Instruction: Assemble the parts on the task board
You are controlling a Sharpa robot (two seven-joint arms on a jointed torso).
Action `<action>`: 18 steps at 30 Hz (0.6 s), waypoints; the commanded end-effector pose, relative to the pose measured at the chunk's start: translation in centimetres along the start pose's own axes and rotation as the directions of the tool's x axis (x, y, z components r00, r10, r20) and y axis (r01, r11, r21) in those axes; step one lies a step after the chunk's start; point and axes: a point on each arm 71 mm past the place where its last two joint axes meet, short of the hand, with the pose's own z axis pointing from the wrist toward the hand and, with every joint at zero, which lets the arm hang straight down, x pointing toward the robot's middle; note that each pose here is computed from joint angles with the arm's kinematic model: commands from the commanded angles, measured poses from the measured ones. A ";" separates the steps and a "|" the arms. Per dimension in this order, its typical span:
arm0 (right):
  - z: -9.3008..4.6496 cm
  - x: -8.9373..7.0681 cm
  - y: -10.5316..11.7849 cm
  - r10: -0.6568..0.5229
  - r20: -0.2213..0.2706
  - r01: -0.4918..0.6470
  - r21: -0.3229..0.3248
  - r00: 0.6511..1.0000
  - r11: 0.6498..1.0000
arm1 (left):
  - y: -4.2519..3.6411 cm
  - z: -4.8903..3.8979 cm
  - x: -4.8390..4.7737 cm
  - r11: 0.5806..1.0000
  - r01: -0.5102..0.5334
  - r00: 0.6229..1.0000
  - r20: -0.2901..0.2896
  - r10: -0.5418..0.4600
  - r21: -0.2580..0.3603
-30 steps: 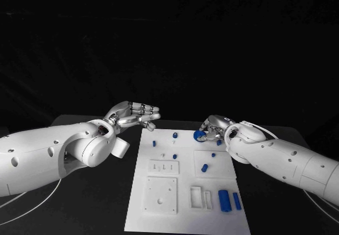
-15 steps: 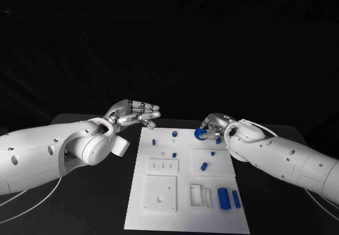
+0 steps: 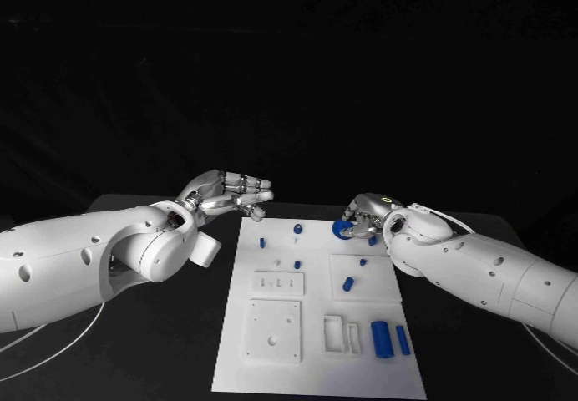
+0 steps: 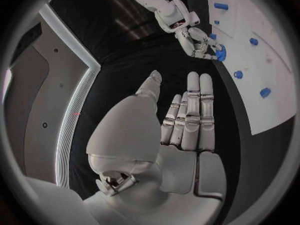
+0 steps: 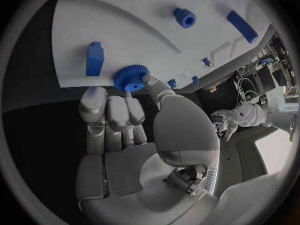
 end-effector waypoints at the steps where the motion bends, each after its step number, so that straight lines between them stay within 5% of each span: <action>1: -0.1 0.3 -0.1 -0.020 -0.022 0.020 0.011 1.000 1.000 | -0.12 0.03 0.19 1.000 0.006 1.000 -0.014 -0.006 0.005; 9: -0.1 0.4 0.1 -0.022 -0.030 0.022 0.021 0.999 1.000 | -0.11 0.00 0.20 1.000 0.006 1.000 -0.015 -0.006 0.003; 18: -0.5 -0.1 0.8 -0.033 0.015 0.033 0.008 0.999 0.999 | -0.09 -0.07 0.12 1.000 0.006 1.000 -0.013 -0.006 0.001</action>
